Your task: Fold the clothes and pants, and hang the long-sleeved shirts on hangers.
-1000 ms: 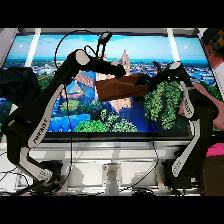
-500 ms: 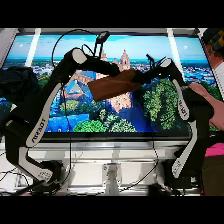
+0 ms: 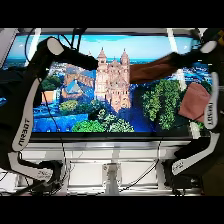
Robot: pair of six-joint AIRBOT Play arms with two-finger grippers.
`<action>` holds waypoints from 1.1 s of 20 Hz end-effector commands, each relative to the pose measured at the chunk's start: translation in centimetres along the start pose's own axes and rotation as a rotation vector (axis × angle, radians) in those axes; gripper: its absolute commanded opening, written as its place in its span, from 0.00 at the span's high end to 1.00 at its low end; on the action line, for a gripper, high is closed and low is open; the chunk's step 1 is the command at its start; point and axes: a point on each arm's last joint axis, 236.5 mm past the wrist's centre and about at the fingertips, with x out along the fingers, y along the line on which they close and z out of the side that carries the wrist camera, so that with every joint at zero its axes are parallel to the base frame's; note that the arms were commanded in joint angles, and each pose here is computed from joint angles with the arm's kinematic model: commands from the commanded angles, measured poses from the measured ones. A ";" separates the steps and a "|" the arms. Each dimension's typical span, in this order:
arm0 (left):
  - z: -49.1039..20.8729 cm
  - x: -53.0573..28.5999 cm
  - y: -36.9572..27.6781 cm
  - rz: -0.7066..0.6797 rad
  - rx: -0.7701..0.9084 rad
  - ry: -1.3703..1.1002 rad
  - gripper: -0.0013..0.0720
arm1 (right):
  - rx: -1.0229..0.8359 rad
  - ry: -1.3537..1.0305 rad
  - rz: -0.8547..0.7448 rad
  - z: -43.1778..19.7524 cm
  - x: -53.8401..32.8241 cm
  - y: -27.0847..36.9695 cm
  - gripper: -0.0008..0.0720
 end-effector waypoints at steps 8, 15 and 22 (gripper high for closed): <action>1.3 -5.7 -0.1 0.063 0.033 -0.054 0.96 | 0.487 0.255 -0.570 -12.3 -17.7 -23.4 0.97; 0.5 -5.8 0.0 0.069 0.014 -0.019 0.96 | 0.593 0.439 -0.664 -18.4 -19.2 -25.9 0.97; 0.4 -5.8 0.0 0.068 0.014 -0.016 0.95 | 0.586 0.331 -0.655 -16.4 -18.9 -26.2 0.17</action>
